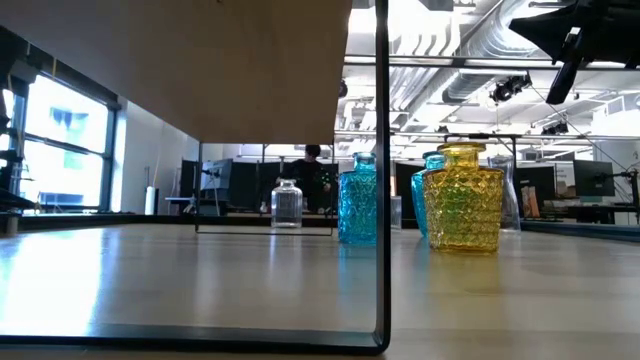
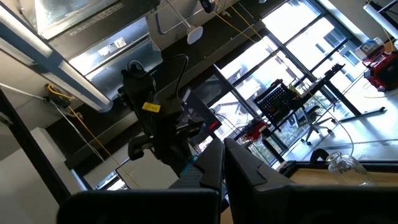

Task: Sort vases onto shelf
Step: Put the left blue vase on the shelf

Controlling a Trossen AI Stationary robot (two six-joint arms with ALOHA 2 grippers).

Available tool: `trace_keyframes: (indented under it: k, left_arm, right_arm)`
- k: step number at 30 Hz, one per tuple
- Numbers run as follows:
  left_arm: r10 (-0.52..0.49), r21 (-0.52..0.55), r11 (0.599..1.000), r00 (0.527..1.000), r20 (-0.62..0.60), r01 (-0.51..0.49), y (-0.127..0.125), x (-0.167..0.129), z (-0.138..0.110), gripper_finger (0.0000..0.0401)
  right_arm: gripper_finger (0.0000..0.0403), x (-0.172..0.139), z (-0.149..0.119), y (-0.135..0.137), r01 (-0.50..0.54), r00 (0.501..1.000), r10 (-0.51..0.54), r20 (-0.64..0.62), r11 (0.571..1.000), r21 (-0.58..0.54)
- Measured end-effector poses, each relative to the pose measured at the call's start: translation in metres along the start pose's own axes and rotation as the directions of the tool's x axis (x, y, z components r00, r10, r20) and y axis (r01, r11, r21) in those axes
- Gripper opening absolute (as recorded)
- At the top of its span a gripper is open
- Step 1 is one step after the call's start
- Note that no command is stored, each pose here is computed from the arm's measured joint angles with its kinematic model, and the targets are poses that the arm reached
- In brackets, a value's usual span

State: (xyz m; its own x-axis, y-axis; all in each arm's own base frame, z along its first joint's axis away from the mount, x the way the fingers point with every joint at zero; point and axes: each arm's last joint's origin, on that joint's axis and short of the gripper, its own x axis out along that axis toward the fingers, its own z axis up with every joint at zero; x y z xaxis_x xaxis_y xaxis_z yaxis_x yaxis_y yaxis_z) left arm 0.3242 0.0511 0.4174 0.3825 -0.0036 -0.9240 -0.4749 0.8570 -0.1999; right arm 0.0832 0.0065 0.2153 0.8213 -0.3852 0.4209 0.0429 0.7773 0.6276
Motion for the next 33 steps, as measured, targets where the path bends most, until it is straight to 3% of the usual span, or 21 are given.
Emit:
trace_keyframes:
  k: [11,17,23,33]
  left_arm:
    - [0.111,0.002,0.994,0.994,0.014,-0.111,-0.0049,0.0081,-0.0033,0.0021]
    - [0.115,-0.005,0.993,0.993,0.016,-0.115,-0.0034,0.008,-0.0026,0.0021]
    - [0.0,0.001,1.0,0.999,-0.035,0.0,-0.0087,0.0083,-0.0049,0.0021]
    - [-0.014,0.072,0.997,1.0,-0.027,0.015,-0.008,0.0027,-0.0074,0.0021]
  right_arm:
    - [0.0,0.0,-0.0014,-0.0002,-0.006,1.0,0.006,-0.016,1.0,0.02]
    - [0.0,-0.0001,-0.0027,-0.0007,-0.002,1.0,0.003,-0.028,0.999,0.039]
    - [0.0,0.0,-0.0029,-0.0006,-0.008,0.999,0.01,-0.032,0.999,0.047]
    - [0.0,-0.0001,-0.0041,-0.0011,-0.005,0.999,0.006,-0.043,0.999,0.038]
